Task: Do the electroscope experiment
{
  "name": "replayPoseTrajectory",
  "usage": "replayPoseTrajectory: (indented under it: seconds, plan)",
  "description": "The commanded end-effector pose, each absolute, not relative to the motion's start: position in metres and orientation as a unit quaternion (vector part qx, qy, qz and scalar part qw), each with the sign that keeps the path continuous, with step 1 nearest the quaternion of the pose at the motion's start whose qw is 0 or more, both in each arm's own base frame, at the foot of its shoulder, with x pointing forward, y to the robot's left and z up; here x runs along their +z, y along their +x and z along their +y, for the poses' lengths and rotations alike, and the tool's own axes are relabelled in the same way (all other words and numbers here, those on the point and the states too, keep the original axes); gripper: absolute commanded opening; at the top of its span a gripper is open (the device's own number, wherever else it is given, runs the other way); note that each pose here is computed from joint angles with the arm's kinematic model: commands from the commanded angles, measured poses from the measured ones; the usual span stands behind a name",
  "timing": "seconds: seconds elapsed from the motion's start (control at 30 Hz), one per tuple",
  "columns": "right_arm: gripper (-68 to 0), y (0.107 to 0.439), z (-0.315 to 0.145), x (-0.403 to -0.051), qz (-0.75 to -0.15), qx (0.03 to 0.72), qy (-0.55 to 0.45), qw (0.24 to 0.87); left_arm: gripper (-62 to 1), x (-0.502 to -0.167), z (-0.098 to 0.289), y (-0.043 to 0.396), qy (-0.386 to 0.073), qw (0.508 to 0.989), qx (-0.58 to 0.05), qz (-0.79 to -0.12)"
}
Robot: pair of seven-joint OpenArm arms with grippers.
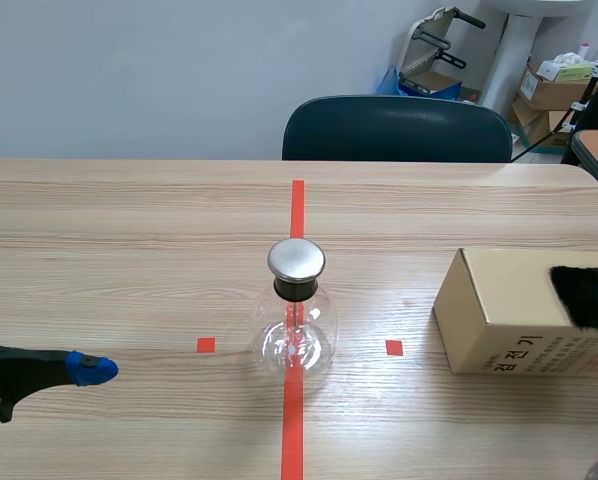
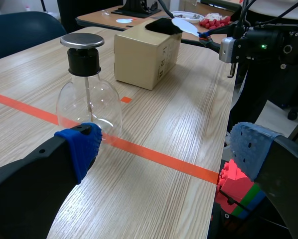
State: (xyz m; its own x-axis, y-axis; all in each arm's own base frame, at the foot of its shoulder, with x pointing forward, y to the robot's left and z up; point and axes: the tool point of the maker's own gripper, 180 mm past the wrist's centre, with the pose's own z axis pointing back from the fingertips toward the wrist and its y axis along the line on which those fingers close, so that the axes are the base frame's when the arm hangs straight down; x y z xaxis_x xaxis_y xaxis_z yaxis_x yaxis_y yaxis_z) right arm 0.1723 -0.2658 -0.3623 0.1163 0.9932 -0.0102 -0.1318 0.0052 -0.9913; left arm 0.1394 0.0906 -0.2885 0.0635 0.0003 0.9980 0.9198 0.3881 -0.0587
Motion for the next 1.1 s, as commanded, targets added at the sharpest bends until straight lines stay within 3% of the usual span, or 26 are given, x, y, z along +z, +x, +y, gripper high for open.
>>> replayPoseTrajectory:
  seconds: [0.0, 0.2, 0.43, 0.67, 0.73, 0.93, 1.07]
  plan:
    - [-66.5, 0.174, -0.257, -0.353, -0.452, 0.524, -0.498, 0.522, -5.6, -0.279, 0.087, 0.141, -0.410, 0.596, -0.376, -0.579]
    - [-66.5, 0.169, -0.204, -0.358, -0.518, 0.597, -0.415, 0.450, -5.6, -0.279, 0.087, 0.141, -0.410, 0.596, -0.376, -0.579]
    - [-66.5, 0.173, -0.271, -0.352, -0.433, 0.502, -0.519, 0.540, -5.6, -0.279, 0.087, 0.141, -0.410, 0.595, -0.376, -0.580]
    - [-66.5, 0.170, -0.204, -0.355, -0.525, 0.592, -0.416, 0.448, -5.6, -0.279, 0.087, 0.141, -0.410, 0.595, -0.376, -0.580]
    - [-66.5, 0.170, -0.208, -0.354, -0.521, 0.586, -0.423, 0.455, -5.6, -0.279, 0.087, 0.141, -0.410, 0.595, -0.376, -0.580]
    - [-66.5, 0.174, -0.271, -0.351, -0.435, 0.503, -0.519, 0.538, -5.6, -0.279, 0.087, 0.141, -0.410, 0.596, -0.376, -0.580]
    - [-66.5, 0.175, -0.238, -0.353, -0.480, 0.550, -0.471, 0.495, -5.6, -0.279, 0.087, 0.141, -0.411, 0.595, -0.374, -0.581]
